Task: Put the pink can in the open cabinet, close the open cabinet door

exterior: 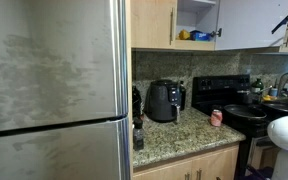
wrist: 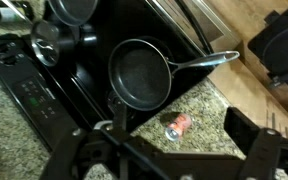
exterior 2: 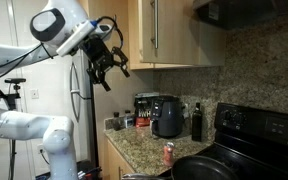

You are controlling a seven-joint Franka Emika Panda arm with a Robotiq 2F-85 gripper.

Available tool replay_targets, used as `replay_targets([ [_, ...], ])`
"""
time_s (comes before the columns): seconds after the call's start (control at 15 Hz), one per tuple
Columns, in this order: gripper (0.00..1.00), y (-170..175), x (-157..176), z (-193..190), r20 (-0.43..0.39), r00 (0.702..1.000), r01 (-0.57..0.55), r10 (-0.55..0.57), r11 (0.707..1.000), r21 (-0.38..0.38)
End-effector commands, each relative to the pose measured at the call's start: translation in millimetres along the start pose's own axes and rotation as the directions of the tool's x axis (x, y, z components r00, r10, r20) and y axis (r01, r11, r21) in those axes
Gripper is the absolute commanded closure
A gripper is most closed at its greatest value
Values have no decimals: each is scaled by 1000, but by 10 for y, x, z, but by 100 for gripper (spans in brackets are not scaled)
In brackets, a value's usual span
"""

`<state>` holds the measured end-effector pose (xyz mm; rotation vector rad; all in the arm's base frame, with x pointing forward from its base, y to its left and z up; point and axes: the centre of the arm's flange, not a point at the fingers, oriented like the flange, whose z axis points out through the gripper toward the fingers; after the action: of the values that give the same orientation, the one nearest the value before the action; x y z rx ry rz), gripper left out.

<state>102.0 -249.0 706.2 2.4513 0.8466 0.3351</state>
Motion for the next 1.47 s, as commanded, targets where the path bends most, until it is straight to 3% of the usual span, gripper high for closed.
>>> replay_targets([
  [0.0,0,-359,520,762,-152,988,-20,42,990,143],
  [0.13,0,-602,953,1057,-237,970,-1,59,971,237],
  [0.27,0,-756,1397,1120,-340,940,65,38,956,286],
  [0.33,0,-610,1093,1021,-257,965,26,47,962,273],
  [0.47,0,-731,1349,1097,-304,952,61,34,953,298],
  [0.67,0,-741,1364,1083,-315,949,65,34,952,298],
  [0.8,0,-532,1640,1495,-353,935,115,30,917,382],
  [1.0,0,-368,1995,1928,-452,883,115,125,877,467],
  [1.13,0,-293,2292,2201,-457,866,86,203,840,536],
  [1.2,0,-540,1976,1947,-457,871,78,180,868,490],
  [1.4,0,-541,2104,2038,-441,880,79,178,859,506],
])
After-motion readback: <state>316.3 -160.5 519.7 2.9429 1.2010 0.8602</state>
